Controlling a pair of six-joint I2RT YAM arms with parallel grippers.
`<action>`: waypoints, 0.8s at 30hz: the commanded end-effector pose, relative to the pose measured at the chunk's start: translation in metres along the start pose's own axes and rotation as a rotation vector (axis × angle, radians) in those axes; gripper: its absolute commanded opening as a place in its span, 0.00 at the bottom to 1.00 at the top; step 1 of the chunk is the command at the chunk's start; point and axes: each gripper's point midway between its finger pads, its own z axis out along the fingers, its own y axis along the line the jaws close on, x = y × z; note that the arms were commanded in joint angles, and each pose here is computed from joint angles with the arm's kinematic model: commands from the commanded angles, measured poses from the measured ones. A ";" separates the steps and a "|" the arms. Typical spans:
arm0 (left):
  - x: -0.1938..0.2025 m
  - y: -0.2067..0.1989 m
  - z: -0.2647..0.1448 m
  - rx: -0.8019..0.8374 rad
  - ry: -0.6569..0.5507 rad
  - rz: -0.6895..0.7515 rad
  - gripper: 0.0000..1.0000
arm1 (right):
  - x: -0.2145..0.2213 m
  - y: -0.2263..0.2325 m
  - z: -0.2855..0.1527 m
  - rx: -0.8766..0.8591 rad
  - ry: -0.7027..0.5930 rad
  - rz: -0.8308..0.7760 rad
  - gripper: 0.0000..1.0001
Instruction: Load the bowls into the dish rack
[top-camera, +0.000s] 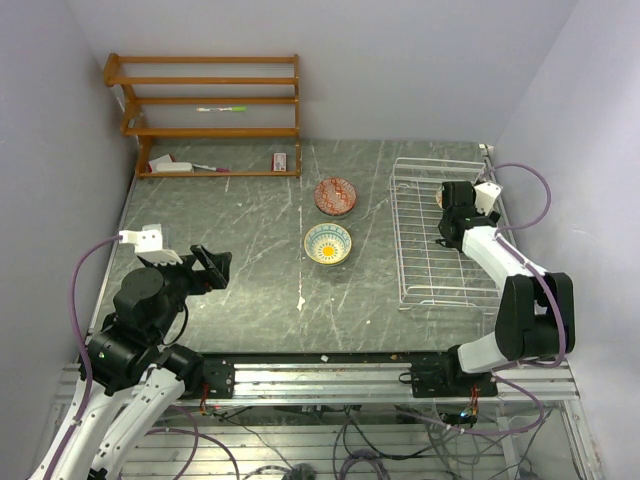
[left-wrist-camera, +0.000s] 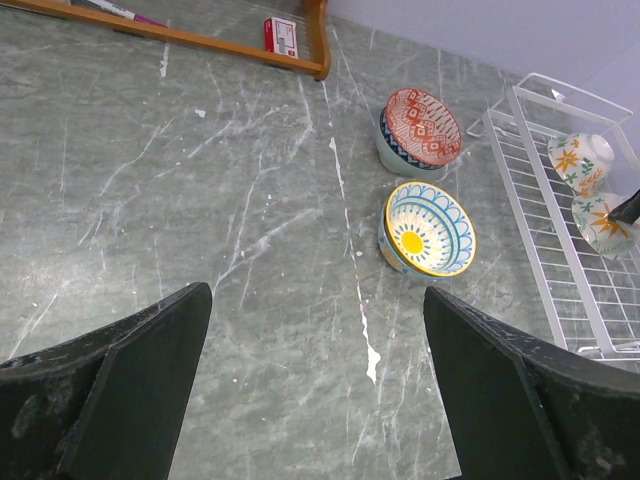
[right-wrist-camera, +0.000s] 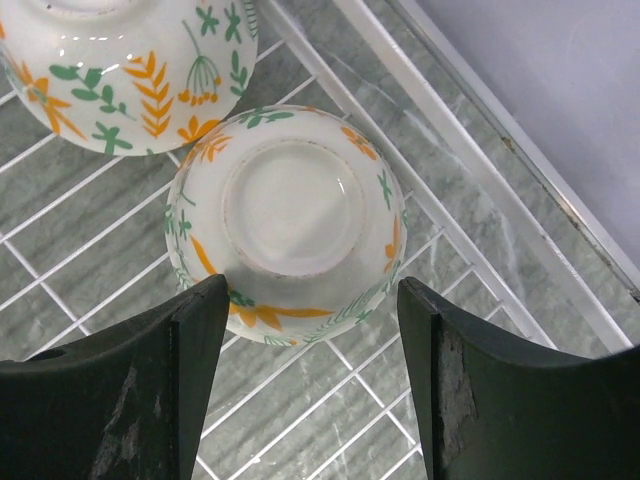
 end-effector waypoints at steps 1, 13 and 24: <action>-0.011 -0.010 -0.004 0.049 -0.033 0.006 0.98 | -0.010 -0.014 -0.001 0.060 -0.048 0.055 0.68; -0.011 -0.009 -0.003 0.040 -0.030 0.006 0.98 | -0.035 0.022 -0.043 -0.232 -0.089 0.063 0.70; -0.009 -0.005 -0.001 0.013 -0.020 0.006 0.98 | -0.027 0.173 -0.182 -0.899 -0.175 -0.214 0.72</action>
